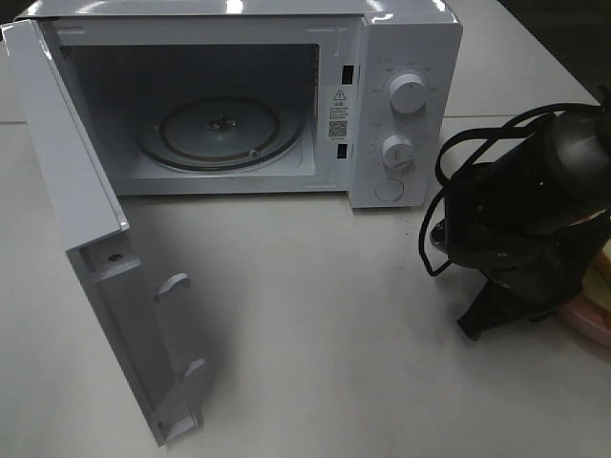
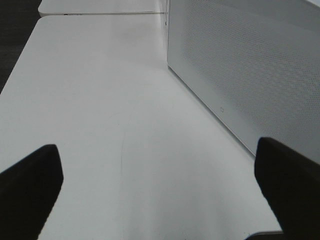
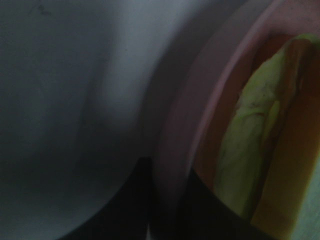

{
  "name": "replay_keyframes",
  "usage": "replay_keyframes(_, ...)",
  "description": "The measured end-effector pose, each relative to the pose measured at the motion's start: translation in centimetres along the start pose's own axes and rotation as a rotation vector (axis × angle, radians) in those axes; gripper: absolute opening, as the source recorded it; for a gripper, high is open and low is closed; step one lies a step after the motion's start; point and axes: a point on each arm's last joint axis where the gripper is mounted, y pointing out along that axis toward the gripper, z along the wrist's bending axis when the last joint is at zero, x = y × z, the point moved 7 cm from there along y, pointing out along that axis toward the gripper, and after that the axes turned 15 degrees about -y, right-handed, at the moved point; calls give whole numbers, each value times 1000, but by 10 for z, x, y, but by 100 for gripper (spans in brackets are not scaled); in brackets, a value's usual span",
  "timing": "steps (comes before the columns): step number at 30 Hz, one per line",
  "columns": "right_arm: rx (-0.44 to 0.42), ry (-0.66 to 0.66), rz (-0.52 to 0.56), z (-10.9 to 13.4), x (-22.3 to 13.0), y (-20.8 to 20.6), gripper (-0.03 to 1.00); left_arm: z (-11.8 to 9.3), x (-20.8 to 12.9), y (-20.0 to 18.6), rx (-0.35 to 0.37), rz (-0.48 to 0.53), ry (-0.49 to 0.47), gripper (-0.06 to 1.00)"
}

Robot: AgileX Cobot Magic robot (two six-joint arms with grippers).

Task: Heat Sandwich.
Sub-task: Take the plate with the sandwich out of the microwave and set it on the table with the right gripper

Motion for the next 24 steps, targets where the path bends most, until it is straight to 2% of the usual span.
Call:
replay_keyframes(16,10,14,-5,4,2,4,13,0,0,0,0,0,0,99)
replay_keyframes(19,7,10,0,4,1,4,18,0,0,0,0,0,0,99)
replay_keyframes(21,14,-8,13,5,-1,3,24,0,0,0,0,0,0,99)
replay_keyframes(22,17,-11,14,4,-2,2,31,0,0,0,0,0,0,99)
replay_keyframes(24,22,-8,12,3,-2,0,34,0,0,0,0,0,0,99)
